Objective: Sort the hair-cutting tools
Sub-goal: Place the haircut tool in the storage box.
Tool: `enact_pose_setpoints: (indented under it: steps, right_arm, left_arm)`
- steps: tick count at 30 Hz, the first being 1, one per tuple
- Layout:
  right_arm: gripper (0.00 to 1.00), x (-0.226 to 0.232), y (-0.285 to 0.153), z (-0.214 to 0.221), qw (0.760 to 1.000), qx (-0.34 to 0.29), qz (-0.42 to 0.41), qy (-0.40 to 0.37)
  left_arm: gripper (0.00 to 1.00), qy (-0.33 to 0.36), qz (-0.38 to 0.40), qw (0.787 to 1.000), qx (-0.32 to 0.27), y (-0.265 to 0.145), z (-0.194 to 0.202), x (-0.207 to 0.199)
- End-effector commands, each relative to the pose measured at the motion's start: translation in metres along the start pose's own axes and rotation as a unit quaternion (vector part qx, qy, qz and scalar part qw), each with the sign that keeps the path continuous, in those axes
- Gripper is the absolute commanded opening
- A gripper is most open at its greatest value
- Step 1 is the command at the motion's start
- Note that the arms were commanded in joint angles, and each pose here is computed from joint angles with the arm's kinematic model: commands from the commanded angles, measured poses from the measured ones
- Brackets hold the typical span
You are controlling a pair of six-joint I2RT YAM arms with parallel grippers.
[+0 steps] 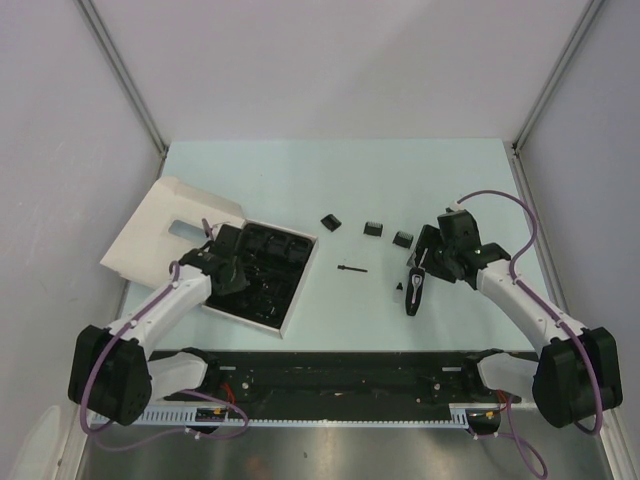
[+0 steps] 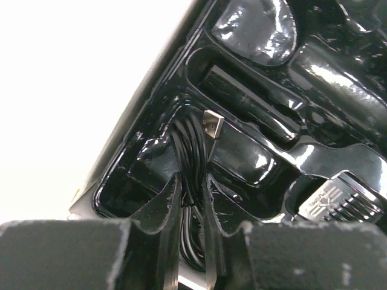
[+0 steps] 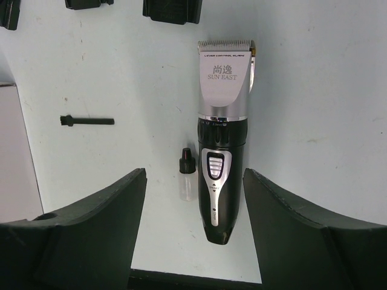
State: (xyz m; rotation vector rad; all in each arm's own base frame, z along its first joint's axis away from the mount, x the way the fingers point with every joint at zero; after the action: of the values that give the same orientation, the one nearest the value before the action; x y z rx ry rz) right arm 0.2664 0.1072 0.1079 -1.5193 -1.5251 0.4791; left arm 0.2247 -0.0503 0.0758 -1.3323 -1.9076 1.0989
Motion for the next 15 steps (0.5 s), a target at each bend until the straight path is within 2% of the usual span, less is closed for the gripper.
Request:
enact_pose_setpoints:
  steps: [1, 7, 12, 13, 15]
  right_arm:
    - [0.71, 0.011, -0.001, -0.013, 1.0, -0.018, -0.016, 0.002]
    - [0.71, 0.011, 0.0, -0.013, 1.0, -0.018, -0.016, 0.007]
    - [0.71, 0.013, 0.002, -0.013, 1.0, -0.017, -0.017, 0.006]
    - [0.7, 0.013, 0.002, -0.013, 1.0, -0.018, -0.017, 0.008]
    - [0.7, 0.014, 0.002, -0.013, 1.0, -0.018, -0.019, 0.008]
  left_arm:
    - [0.05, -0.018, -0.043, 0.999, -0.005, 0.006, -0.002, 0.015]
    - [0.06, -0.008, -0.052, 0.998, 0.016, 0.013, 0.007, 0.016]
    - [0.08, -0.003, -0.07, 0.997, 0.012, 0.017, -0.001, 0.017]
    - [0.09, -0.003, -0.072, 0.997, 0.013, 0.018, -0.002, 0.016]
    - [0.18, 0.001, -0.076, 0.997, 0.021, 0.021, 0.002, 0.017]
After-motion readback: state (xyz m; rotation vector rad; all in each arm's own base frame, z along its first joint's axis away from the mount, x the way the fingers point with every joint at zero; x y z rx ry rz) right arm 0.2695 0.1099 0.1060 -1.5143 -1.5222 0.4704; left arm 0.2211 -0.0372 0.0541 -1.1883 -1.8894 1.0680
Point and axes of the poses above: each gripper's point midway between its finger pads, its own y axis out along the fingers, its own x axis along the line the jaws close on, z = x × y, the point moved 1 cm from there along -y, back along the fingers, and after that the axes turned 4 degrees about -y, right-handed, at the moved point
